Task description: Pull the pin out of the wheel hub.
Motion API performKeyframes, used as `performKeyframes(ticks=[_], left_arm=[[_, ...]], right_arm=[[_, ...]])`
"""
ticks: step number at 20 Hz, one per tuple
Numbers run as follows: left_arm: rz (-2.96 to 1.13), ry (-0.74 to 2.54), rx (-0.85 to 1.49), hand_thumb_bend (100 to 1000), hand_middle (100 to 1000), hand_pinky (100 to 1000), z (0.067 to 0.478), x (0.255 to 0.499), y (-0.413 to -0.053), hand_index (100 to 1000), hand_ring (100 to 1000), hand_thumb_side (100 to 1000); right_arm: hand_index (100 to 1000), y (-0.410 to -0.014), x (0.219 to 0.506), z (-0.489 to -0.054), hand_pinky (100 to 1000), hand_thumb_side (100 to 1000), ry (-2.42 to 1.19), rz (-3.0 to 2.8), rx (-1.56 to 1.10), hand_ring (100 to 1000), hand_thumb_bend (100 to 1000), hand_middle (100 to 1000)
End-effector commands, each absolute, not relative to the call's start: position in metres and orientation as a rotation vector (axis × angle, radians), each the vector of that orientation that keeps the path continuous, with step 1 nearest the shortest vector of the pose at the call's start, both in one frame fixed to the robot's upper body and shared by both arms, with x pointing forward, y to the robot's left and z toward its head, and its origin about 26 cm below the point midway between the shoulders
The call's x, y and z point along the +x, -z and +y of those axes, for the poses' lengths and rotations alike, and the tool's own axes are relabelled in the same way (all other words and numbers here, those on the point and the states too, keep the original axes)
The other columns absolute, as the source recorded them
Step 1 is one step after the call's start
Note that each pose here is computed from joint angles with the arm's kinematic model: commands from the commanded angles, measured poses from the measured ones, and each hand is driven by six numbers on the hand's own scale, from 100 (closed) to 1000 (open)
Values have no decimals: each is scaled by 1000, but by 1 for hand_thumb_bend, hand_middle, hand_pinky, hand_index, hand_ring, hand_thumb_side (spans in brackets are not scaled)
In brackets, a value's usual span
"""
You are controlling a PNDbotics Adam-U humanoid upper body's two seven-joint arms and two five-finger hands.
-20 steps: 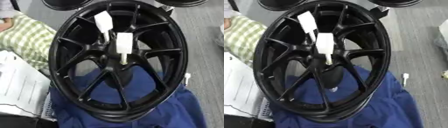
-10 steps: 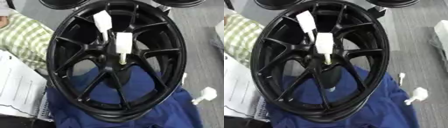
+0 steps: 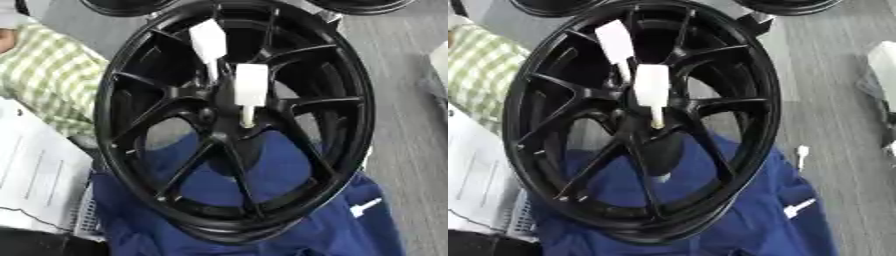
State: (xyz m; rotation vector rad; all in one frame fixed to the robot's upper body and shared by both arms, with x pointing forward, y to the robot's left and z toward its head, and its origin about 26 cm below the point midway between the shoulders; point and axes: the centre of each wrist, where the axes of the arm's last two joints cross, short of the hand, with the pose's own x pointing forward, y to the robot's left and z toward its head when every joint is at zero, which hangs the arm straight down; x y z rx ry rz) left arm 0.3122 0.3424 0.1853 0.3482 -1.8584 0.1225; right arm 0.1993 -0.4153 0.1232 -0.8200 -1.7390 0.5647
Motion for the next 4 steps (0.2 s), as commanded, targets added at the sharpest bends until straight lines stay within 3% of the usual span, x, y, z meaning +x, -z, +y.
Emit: performKeyframes(ticks=[1, 4], left_arm=[[-1905, -89, 353, 113, 484, 814, 341, 311, -200, 694, 585, 657], [-1915, -76, 336, 114, 484, 813, 337, 312, -202, 694, 584, 654]], right_arm=[[817, -141, 209, -409, 1000, 552, -551, -1840, -808, 856, 100, 729], [810, -149, 223, -397, 1000, 587, -515, -1928, -754, 844, 100, 722]])
